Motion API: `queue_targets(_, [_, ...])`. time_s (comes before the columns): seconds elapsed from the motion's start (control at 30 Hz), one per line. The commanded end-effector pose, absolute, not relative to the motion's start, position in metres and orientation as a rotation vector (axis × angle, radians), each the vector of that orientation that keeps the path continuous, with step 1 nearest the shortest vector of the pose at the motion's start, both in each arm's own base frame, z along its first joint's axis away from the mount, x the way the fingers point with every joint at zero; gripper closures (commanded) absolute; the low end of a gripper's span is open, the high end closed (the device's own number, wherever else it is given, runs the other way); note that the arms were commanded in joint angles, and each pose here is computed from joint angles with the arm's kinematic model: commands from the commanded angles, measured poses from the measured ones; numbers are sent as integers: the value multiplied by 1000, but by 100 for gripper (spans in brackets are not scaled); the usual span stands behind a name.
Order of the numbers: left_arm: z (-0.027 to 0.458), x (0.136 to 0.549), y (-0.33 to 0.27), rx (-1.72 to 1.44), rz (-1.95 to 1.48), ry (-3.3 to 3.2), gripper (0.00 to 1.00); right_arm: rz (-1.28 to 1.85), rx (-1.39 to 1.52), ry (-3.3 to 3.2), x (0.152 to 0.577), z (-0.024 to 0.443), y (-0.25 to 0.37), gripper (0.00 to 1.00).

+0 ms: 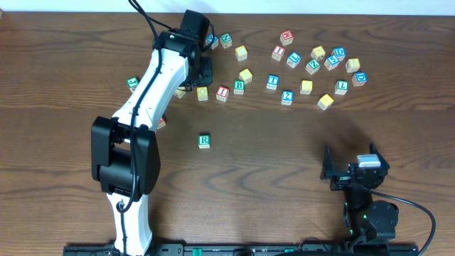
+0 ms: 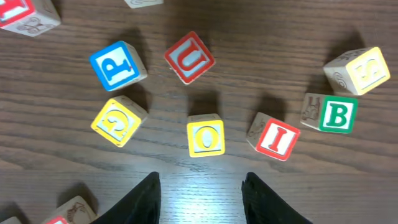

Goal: Spell out ROBOT
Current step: 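Move the left gripper up to the yellow O block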

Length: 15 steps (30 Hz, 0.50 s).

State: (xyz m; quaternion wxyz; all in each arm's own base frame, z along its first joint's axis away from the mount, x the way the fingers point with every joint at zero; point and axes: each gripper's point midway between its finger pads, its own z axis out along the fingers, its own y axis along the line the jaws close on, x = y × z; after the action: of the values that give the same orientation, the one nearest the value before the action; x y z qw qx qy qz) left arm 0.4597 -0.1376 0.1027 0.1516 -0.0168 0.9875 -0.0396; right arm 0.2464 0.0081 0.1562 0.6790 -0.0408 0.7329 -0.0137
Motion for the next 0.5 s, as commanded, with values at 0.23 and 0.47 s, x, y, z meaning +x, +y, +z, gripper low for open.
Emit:
queue_targets(0.23, [69, 462, -147, -41, -127, 2903, 58, -22, -81, 1651, 246, 155, 7, 1])
queue_targets(0.47, [46, 458, -151, -24, -108, 2950, 58, -22, -81, 1651, 246, 155, 7, 1])
